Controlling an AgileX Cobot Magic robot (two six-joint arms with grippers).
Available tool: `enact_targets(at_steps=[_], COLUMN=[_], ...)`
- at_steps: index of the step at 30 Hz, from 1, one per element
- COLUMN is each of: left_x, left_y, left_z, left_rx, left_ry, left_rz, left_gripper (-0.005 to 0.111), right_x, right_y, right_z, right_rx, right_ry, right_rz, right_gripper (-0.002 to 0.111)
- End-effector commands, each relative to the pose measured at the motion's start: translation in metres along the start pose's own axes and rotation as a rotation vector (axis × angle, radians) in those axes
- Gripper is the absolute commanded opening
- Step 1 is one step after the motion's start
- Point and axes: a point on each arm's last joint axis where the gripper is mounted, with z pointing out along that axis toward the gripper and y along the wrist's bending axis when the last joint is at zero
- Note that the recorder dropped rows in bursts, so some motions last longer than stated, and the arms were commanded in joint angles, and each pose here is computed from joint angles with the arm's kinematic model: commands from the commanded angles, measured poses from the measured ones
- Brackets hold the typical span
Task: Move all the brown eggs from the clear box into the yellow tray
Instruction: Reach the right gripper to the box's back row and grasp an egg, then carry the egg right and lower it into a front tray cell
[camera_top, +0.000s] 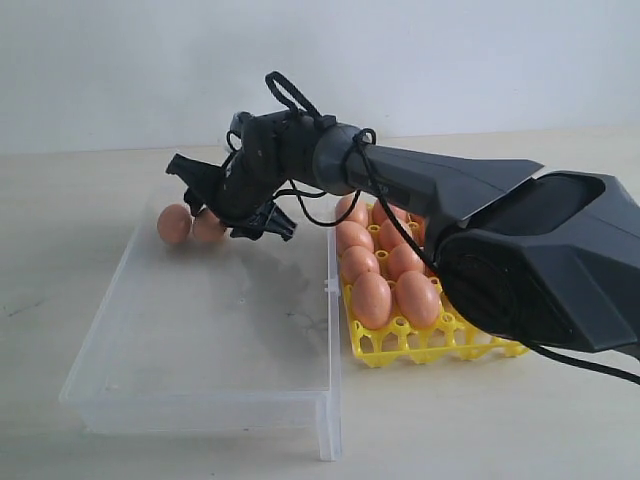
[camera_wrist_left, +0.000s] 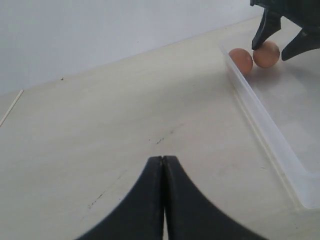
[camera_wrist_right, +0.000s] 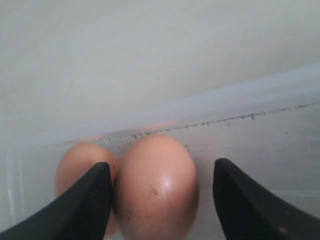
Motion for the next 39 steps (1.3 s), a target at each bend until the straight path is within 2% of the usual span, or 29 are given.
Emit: enact_targets(at_steps=[1, 4, 6, 8, 11, 13, 15, 17, 18, 19, 22, 27, 33, 39], left_x=[-0.002, -0.002, -0.002, -0.002, -0.002, -0.002, -0.002, -0.002, -0.002, -0.002, -0.002, -0.002, -0.002, -0.002], left_y=[0.000, 0.000, 0.000, 0.000, 0.000, 0.000, 0.000, 0.000, 0.000, 0.000, 0.000, 0.000, 0.000, 0.000], left_z=[-0.001, -0.001, -0.001, -0.001, -0.001, -0.001, -0.001, -0.001, -0.001, -0.001, -0.001, -0.001, -0.001, -0.001], left_rx=[-0.002, -0.002, -0.002, -0.002, -0.002, -0.002, -0.002, -0.002, -0.002, -0.002, -0.002, -0.002, -0.002, -0.002], left_ry=[-0.018, -0.018, -0.018, -0.018, -0.018, -0.018, -0.018, -0.018, -0.018, -0.018, -0.018, -0.018, -0.018, -0.018], left_rz=[-0.005, -0.005, -0.005, -0.005, -0.005, -0.005, -0.005, -0.005, -0.005, -0.005, -0.005, -0.005, -0.005, -0.005], left_gripper=[0.000, 0.000, 0.000, 0.000, 0.000, 0.000, 0.000, 0.000, 0.000, 0.000, 0.000, 0.000, 0.000, 0.000], right_x=[0.002, 0.001, -0.001, -0.004, 0.005, 0.013, 0.021, 0.035, 0.046, 0.052, 0.079, 0.093, 0.101, 0.094], right_y=[-0.003, 0.001, 0.005, 0.011, 0.030, 0.033, 0.017, -0.012, -0.036, -0.052, -0.119, -0.180, -0.217, -0.234], right_z=[0.003, -0.001, -0.006, -0.019, -0.052, -0.081, -0.121, -0.163, -0.188, -0.201, -0.242, -0.260, -0.259, -0.249], right_rx=[0.018, 0.006, -0.002, -0.008, -0.034, -0.094, -0.184, -0.249, -0.257, -0.251, -0.199, -0.101, -0.022, 0.026], right_ry=[0.013, 0.014, 0.009, 0.005, -0.031, -0.135, -0.303, -0.471, -0.538, -0.565, -0.625, -0.686, -0.641, -0.625], right_rz=[-0.026, -0.077, -0.170, -0.336, -0.761, -0.870, -0.829, -0.807, -0.824, -0.837, -0.830, -0.724, -0.645, -0.560], right_gripper=[0.050, 0.024, 0.000, 0.000, 0.000, 0.000, 0.000, 0.000, 0.000, 0.000, 0.000, 0.000, 0.000, 0.000])
